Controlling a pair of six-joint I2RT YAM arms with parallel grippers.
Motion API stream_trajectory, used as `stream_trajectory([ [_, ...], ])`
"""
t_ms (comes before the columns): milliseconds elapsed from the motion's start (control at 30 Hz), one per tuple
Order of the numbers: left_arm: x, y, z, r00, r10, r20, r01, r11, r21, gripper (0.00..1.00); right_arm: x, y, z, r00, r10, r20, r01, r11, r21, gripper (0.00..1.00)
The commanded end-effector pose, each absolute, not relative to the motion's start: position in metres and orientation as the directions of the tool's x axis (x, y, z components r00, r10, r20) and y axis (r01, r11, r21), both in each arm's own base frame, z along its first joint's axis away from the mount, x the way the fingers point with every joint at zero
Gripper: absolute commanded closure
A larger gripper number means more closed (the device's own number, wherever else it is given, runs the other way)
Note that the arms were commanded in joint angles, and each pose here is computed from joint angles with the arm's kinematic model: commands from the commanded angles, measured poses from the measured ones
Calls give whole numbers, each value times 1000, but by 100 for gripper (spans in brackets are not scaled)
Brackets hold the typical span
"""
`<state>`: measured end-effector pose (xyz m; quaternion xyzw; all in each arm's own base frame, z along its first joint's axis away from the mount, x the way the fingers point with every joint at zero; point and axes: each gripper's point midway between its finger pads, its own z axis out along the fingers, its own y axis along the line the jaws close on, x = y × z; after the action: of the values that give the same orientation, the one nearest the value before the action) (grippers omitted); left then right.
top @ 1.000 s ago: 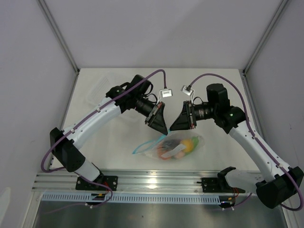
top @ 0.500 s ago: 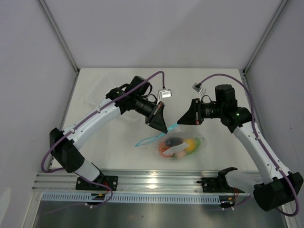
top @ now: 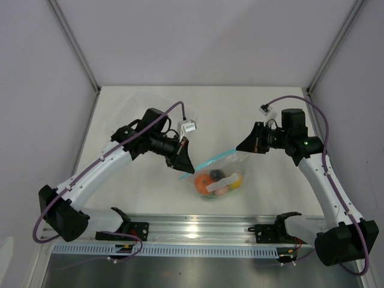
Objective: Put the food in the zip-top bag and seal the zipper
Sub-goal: Zip the zipper food storage bag at the center of the board, then place the zipper food storage bag at the center of the board.
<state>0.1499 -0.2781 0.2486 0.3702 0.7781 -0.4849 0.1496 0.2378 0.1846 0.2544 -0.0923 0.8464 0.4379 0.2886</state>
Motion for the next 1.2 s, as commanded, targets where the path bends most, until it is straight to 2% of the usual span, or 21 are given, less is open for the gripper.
stream_trajectory([
  [0,139,-256,245,-725,404,-558,686,347,-640,99,270,161,249,-783,172,-597,-327,704,631,100],
  [133,142,-242,235,-739,384,-553,673,428,-603,99,274,157,247,-788,188,-587,-301,713,633,100],
  [367,147,-236,227,-748,367,-553,662,480,-576,99,274,152,242,-797,207,-568,-268,722,638,100],
  [433,154,-238,228,-747,355,-561,660,492,-568,82,275,151,242,-795,216,-567,-258,726,638,100],
  [467,160,-241,231,-738,346,-579,668,491,-559,56,277,149,241,-797,223,-561,-245,730,638,100],
  [533,179,-246,240,-726,307,-616,669,522,-528,41,283,144,238,-801,252,-543,-203,738,643,100],
  [567,192,-250,245,-709,281,-647,676,533,-509,6,291,136,233,-803,284,-525,-160,745,647,100],
  [600,200,-252,247,-709,266,-653,667,554,-499,1,297,130,232,-800,310,-513,-127,748,651,100],
  [767,249,-252,271,-705,121,-699,561,698,-445,1,346,87,221,-749,420,-512,34,797,603,100],
  [900,248,-252,297,-660,5,-751,554,679,-482,1,401,63,189,-765,447,-463,125,808,575,100],
  [933,248,-254,305,-652,-37,-757,552,661,-508,0,411,60,182,-772,451,-449,143,811,568,95],
  [967,242,-254,307,-651,-53,-757,556,646,-523,0,422,53,174,-773,447,-450,165,827,538,83],
  [1000,238,-255,303,-665,-58,-745,553,632,-542,1,442,46,187,-752,445,-486,167,842,514,49],
  [1033,235,-256,305,-679,-76,-730,540,622,-567,0,447,39,154,-794,453,-406,242,847,473,35],
  [1067,233,-256,300,-695,-80,-715,526,621,-581,1,454,31,146,-797,445,-408,258,862,436,9],
  [1100,227,-255,303,-694,-90,-714,529,609,-591,0,454,28,139,-813,437,-384,274,870,410,1],
  [1167,221,-254,296,-707,-112,-699,518,592,-618,1,460,23,143,-820,415,-394,269,887,374,0],
])
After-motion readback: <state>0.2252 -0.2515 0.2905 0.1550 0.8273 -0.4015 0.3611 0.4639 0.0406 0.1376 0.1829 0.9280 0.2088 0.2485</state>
